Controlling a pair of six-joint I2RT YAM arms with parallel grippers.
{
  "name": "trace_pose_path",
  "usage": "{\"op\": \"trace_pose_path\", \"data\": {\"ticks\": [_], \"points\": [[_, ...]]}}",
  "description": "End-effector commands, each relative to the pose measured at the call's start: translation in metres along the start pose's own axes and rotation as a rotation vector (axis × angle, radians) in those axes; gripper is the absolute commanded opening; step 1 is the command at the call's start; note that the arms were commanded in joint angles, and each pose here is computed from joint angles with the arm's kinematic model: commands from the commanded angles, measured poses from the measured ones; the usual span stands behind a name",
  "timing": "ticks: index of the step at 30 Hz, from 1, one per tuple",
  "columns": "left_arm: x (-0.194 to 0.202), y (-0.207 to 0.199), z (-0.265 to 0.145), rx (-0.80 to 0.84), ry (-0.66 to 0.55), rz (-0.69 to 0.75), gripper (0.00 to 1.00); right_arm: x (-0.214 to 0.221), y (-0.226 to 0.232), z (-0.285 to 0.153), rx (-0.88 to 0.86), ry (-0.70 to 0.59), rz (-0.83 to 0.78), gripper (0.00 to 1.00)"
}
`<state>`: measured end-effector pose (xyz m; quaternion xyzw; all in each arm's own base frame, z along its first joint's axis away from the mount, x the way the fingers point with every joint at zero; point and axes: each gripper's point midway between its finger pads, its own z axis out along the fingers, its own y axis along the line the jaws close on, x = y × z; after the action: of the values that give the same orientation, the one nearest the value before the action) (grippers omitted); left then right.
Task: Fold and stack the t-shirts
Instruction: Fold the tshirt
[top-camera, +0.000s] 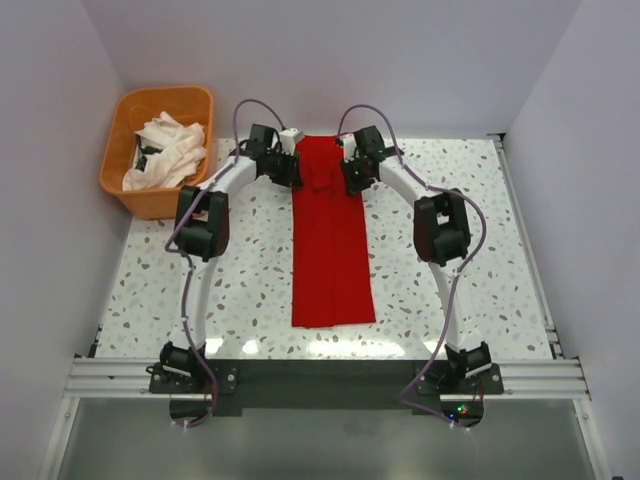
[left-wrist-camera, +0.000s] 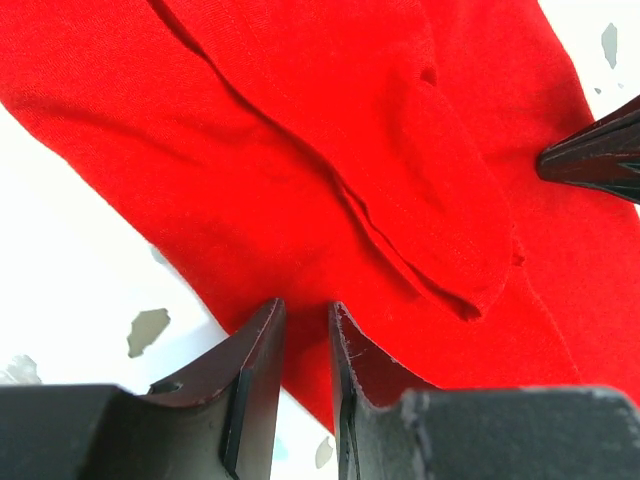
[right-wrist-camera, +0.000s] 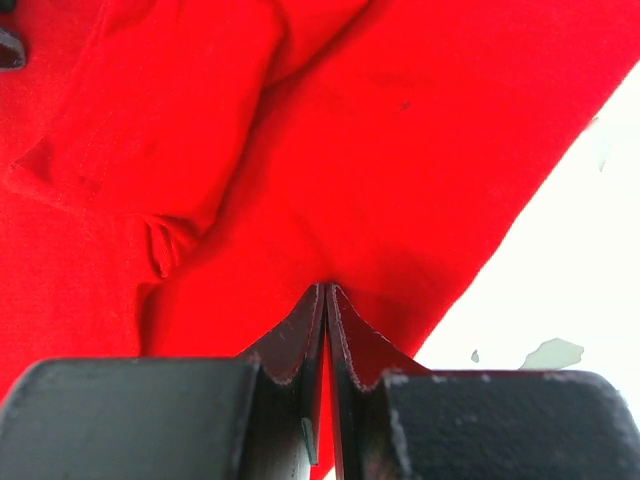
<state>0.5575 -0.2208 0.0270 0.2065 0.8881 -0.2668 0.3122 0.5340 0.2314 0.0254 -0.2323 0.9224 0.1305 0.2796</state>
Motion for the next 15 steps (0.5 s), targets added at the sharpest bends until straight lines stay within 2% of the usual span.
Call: {"op": "trace_pose_path", "data": {"ticks": [1,6,9,10,12,13,14,15], "points": [[0.008,0.030,0.007,-0.063,0.006,-0.028,0.30,-0.005,-0.020,0.009,0.076,-0.022,0.027,0.09],[-0.004,0.036,0.007,-0.073,-0.021,-0.003,0.31,-0.013,-0.015,0.011,0.046,-0.044,0.036,0.13],[-0.014,0.032,0.001,-0.063,-0.043,0.038,0.40,-0.024,-0.009,0.002,0.020,-0.071,0.033,0.17],[-0.030,0.024,-0.008,-0.040,-0.081,0.059,0.47,-0.036,-0.007,-0.010,0.016,-0.101,0.027,0.19],[-0.049,0.013,-0.020,-0.008,-0.142,0.093,0.53,-0.052,-0.001,-0.026,-0.007,-0.141,0.008,0.30],[-0.063,-0.002,-0.037,0.019,-0.182,0.115,0.55,-0.072,0.004,-0.050,-0.012,-0.200,-0.010,0.38],[-0.072,-0.009,-0.048,0.030,-0.218,0.133,0.57,-0.080,0.006,-0.061,-0.017,-0.228,-0.029,0.41],[-0.094,-0.017,-0.061,0.034,-0.301,0.182,0.60,-0.091,0.011,-0.077,-0.031,-0.265,-0.049,0.46]]}}
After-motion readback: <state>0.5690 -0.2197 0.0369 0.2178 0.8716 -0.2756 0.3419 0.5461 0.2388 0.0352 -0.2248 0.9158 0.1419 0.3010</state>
